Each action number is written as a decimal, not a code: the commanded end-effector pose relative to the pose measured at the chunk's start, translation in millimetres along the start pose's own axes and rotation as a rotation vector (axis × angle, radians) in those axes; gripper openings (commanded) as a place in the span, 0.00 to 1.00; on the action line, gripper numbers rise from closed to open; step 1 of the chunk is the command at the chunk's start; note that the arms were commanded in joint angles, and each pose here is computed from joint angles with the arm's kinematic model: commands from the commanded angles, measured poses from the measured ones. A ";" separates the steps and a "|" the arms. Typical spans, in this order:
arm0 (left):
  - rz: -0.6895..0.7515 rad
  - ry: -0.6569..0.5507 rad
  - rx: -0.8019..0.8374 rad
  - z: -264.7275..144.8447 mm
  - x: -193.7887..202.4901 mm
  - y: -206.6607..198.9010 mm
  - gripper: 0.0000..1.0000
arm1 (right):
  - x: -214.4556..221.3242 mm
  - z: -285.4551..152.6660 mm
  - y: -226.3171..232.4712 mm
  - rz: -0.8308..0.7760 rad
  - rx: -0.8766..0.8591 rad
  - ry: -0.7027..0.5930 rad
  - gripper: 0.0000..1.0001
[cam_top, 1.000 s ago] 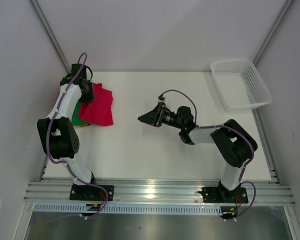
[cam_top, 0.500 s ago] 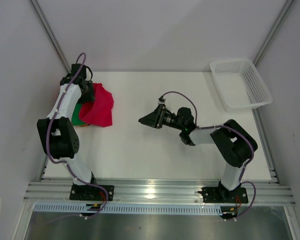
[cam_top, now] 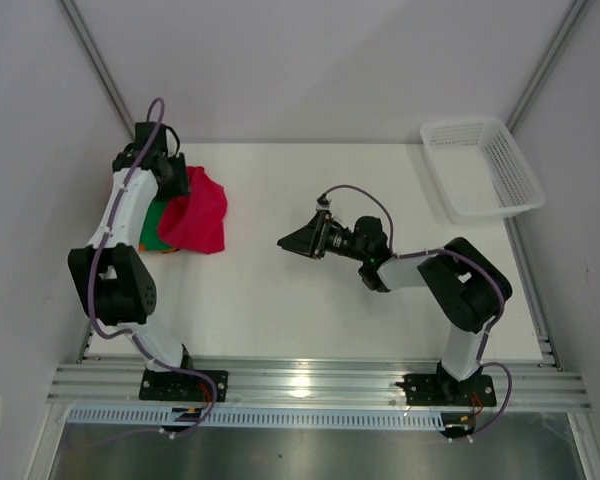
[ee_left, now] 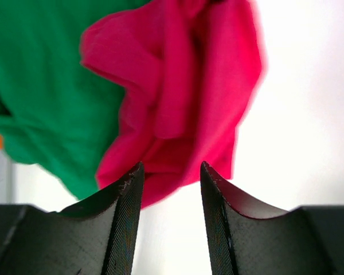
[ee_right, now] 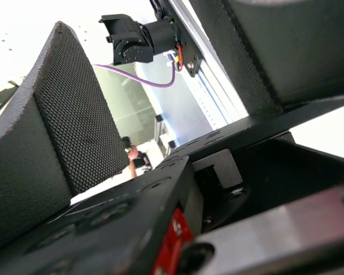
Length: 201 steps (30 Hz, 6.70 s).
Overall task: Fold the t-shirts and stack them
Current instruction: Put the neatly folded tshirt into the corner of the board with the left arm
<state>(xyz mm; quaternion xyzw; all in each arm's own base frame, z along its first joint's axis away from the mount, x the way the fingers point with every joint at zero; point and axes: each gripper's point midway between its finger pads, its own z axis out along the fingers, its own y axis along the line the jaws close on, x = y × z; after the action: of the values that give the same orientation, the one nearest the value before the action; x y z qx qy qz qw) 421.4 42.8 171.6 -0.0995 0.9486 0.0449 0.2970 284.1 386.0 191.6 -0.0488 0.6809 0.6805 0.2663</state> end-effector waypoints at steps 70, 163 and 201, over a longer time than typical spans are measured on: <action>-0.096 -0.093 0.341 -26.2 -23.2 -27.4 0.56 | 10.3 6.5 -4.9 0.028 -0.052 0.002 0.66; -0.207 -0.106 -0.048 -18.1 26.3 24.2 0.99 | -105.9 -72.7 -42.2 -0.486 1.267 -0.286 1.00; 0.060 -0.096 0.324 7.4 -20.1 -7.7 0.95 | -105.1 -48.4 -76.0 -0.491 1.191 -0.126 0.99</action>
<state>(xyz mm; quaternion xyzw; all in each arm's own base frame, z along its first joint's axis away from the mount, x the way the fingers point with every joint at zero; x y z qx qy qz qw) 431.0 18.0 164.9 -0.0188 0.9318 -0.1374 0.3354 380.6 290.9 151.0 0.0026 0.9029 0.0857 0.4212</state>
